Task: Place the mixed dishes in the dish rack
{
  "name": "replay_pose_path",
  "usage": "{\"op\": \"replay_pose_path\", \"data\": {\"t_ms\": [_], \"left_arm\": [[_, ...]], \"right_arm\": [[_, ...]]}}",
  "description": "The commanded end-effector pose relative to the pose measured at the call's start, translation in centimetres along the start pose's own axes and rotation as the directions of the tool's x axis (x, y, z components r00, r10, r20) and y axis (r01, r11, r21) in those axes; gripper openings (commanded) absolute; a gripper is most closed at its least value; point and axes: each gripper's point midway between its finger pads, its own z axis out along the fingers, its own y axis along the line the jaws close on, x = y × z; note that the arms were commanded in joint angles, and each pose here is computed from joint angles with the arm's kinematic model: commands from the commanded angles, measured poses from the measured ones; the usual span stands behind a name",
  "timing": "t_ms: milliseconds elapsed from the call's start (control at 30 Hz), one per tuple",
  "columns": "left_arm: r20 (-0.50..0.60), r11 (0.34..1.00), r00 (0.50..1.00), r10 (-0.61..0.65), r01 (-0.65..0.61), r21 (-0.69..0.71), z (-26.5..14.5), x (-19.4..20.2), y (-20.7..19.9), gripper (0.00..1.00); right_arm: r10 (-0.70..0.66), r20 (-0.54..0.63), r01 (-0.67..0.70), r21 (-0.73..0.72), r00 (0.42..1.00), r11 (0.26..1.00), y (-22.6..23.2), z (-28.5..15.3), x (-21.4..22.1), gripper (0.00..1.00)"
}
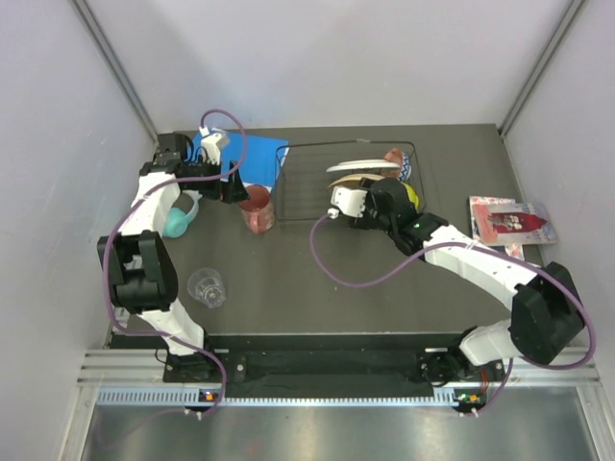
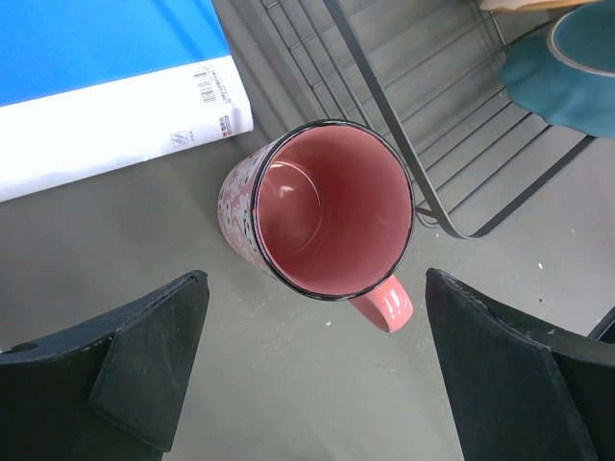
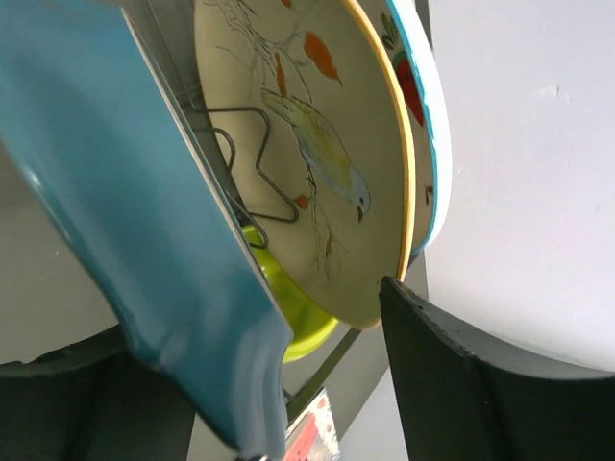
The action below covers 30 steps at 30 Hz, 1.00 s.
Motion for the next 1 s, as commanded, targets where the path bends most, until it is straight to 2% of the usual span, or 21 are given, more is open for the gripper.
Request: {"op": "replay_pose_path", "data": {"t_ms": [0, 267, 300, 533, 700, 800, 867, 967], "left_arm": [[0.037, 0.999, 0.999, 0.039, -0.04, 0.015, -0.2, -1.4, 0.1, 0.98], [0.05, 0.999, 0.998, 0.044, -0.044, -0.003, -0.4, -2.1, 0.3, 0.98], [0.055, 0.999, 0.997, 0.049, -0.048, -0.006, -0.5, -2.2, 0.4, 0.99], [0.053, 0.997, 0.997, 0.063, -0.061, -0.037, -0.7, -3.0, 0.9, 0.99], [0.027, 0.998, 0.998, 0.054, -0.052, -0.046, -0.6, -2.6, 1.3, 0.99], [0.006, 0.998, 0.999, 0.041, -0.041, -0.046, 0.0, -1.8, 1.7, 0.99], [-0.019, 0.999, 1.0, 0.025, -0.025, -0.045, 0.8, -1.1, 2.4, 0.98], [-0.079, 0.999, 0.997, -0.01, 0.007, -0.045, 2.0, 0.5, 3.4, 0.96]], "right_arm": [[0.086, 0.023, -0.087, 0.085, 0.996, 0.993, -2.1, -2.3, 0.0, 0.7], [0.119, 0.021, -0.12, 0.103, 0.993, 0.987, -2.1, -5.6, 0.4, 0.73], [0.122, 0.025, -0.124, 0.104, 0.992, 0.987, -2.0, -6.0, 0.2, 0.85], [0.196, 0.054, -0.202, 0.13, 0.979, 0.971, -2.3, -9.0, 0.3, 1.0], [0.262, 0.089, -0.273, 0.158, 0.961, 0.949, -3.3, -11.0, -0.6, 1.0], [0.388, 0.132, -0.407, 0.174, 0.912, 0.897, -4.8, -12.3, -1.6, 1.0], [0.535, 0.151, -0.556, 0.185, 0.831, 0.81, -5.5, -12.9, -1.9, 1.0], [0.64, 0.142, -0.656, 0.184, 0.755, 0.732, -6.3, -13.4, -2.4, 1.0]]}}
